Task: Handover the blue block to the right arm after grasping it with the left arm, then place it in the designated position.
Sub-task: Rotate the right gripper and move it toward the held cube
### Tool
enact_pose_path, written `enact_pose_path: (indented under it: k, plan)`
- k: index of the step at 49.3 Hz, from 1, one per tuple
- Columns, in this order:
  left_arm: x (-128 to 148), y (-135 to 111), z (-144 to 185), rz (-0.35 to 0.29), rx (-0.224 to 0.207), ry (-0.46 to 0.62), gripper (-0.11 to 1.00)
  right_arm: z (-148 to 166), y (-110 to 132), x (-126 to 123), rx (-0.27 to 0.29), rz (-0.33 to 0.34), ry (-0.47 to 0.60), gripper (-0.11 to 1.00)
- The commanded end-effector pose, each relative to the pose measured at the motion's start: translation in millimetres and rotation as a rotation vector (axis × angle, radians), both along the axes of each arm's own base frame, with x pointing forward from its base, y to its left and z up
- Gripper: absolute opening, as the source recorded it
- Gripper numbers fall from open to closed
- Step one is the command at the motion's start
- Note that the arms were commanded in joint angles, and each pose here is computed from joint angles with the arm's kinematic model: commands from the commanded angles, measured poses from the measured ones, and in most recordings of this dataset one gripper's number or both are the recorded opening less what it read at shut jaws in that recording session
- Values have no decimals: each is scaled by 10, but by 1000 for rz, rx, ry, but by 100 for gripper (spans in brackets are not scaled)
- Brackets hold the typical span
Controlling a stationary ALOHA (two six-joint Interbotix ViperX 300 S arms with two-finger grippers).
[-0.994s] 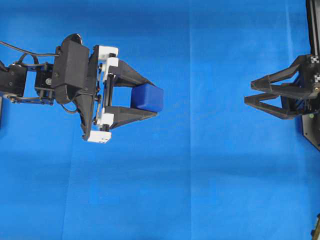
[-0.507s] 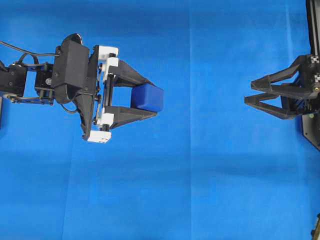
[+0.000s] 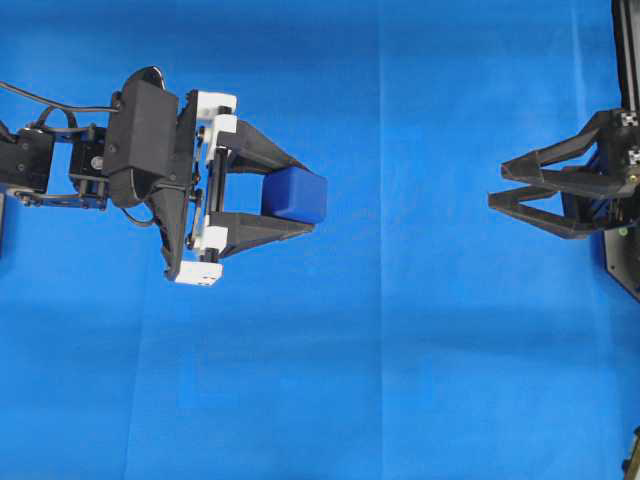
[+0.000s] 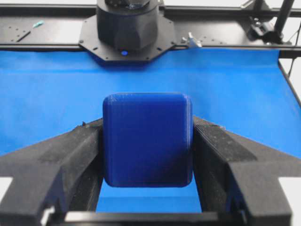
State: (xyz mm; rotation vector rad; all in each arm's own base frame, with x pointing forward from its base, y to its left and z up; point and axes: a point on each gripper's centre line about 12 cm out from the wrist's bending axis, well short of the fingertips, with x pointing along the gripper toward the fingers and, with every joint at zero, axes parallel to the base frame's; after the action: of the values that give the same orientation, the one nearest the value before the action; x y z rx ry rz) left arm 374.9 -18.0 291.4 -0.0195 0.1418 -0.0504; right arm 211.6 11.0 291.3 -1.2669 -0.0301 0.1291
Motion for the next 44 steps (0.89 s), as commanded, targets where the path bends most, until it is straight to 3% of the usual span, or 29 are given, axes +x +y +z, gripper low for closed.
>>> enact_pose_path:
  k: [1,31,44]
  plan:
    - [-26,13,147,3,-4,-46,46,125,6,26,5,6,-33,95]
    - [-26,13,147,3,-4,-46,46,118,6,38,4,6,-28,95]
    - [-26,13,147,3,-4,-46,46,193,23,213,9,24,-25,95]
